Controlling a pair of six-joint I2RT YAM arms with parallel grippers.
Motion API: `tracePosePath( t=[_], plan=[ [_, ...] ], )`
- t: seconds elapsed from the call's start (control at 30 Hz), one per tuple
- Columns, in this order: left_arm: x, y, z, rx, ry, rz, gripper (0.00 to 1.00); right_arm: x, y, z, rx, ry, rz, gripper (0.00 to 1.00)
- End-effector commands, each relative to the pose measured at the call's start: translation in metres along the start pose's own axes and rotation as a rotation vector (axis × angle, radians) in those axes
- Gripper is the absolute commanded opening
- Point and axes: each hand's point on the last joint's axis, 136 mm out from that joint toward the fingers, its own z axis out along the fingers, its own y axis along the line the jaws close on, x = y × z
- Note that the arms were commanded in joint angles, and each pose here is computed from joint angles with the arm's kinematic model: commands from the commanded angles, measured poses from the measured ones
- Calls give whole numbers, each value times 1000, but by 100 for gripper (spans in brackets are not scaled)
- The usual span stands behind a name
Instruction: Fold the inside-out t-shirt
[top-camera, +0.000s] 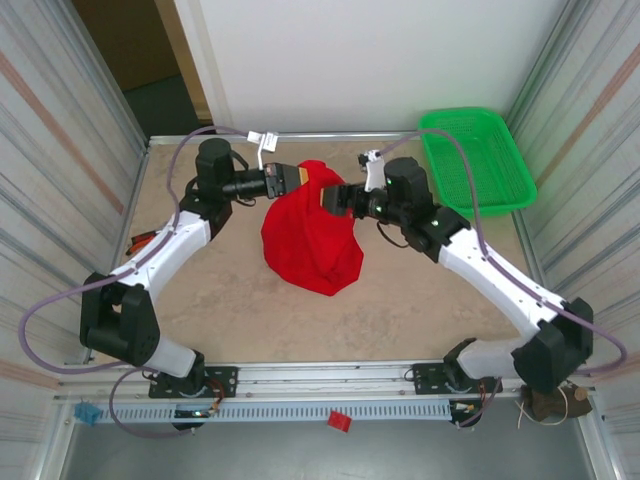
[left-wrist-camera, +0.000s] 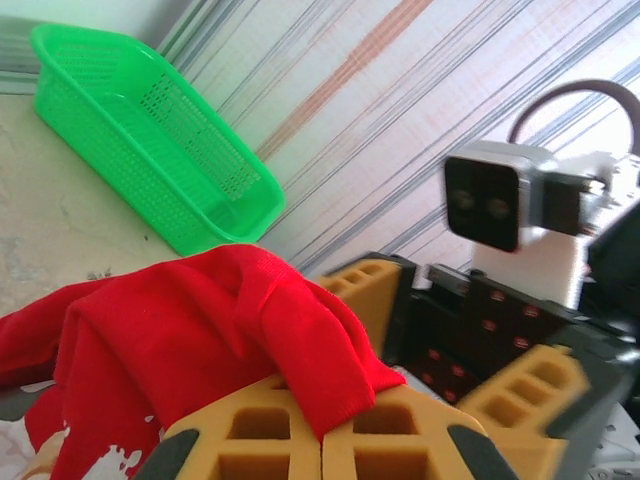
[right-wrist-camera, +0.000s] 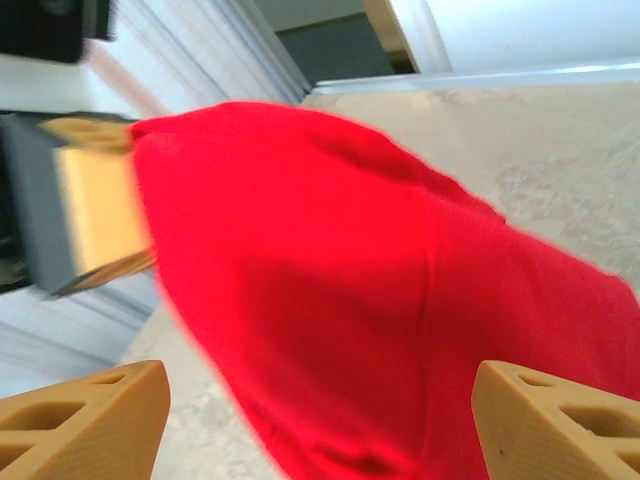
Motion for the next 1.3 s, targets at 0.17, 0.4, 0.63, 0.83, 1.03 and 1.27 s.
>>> tracePosePath(
  t=[0.17, 0.4, 0.63, 0.83, 1.03, 1.27],
  plan=[
    [-6, -21, 5, 57, 17, 12, 0, 4, -8, 39, 24, 62, -52, 61],
    [-12, 1, -13, 2, -18, -36, 0, 3, -43, 22, 20, 68, 24, 0],
    [-13, 48, -31, -107, -59, -81, 2, -14, -17, -26, -169, 28, 43, 0],
    [-19, 59, -37, -174, -64, -8, 33, -16, -21, -22, -201, 10, 108, 0],
    [22, 21, -42, -371, -40, 196, 47, -13, -25, -16, -215, 13, 157, 0],
    [53, 36, -18, -507, -23, 276, 50, -8, -24, -8, -222, 32, 177, 0]
  ],
)
